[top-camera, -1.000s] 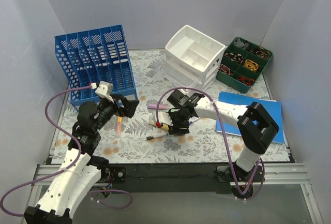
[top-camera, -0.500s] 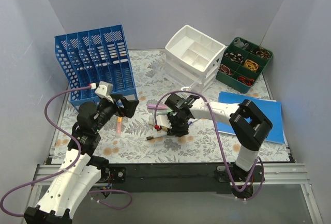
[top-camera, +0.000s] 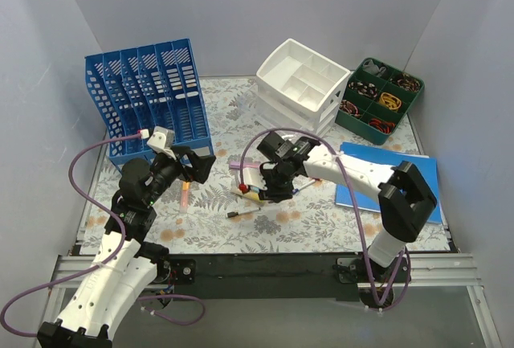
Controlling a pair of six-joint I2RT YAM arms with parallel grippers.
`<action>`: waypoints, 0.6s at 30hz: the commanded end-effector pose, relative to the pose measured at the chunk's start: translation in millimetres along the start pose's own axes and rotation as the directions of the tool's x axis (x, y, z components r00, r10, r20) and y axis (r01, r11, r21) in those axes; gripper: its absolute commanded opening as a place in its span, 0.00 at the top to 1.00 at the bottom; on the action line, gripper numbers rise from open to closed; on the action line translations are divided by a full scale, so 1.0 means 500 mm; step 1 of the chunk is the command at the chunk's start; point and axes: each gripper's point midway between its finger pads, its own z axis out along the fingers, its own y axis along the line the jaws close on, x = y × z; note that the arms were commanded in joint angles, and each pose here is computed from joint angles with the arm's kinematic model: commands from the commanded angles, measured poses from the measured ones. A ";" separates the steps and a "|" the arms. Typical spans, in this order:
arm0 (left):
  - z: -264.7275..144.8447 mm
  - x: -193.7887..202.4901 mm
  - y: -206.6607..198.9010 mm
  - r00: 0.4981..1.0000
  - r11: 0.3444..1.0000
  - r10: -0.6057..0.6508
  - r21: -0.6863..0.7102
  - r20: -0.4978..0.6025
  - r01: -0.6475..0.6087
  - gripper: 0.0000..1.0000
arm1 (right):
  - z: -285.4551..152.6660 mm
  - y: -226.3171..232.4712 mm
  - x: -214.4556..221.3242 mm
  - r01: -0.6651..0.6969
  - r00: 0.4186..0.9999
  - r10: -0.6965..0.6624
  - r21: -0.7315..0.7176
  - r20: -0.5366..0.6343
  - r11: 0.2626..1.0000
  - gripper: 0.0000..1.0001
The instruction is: Organize the desk
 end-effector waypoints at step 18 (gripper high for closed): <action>0.004 0.012 0.011 1.000 1.000 0.011 -0.019 -0.023 -0.011 0.02 | -0.469 -0.379 -0.114 -0.433 0.835 0.168 0.437 0.524 0.788 0.82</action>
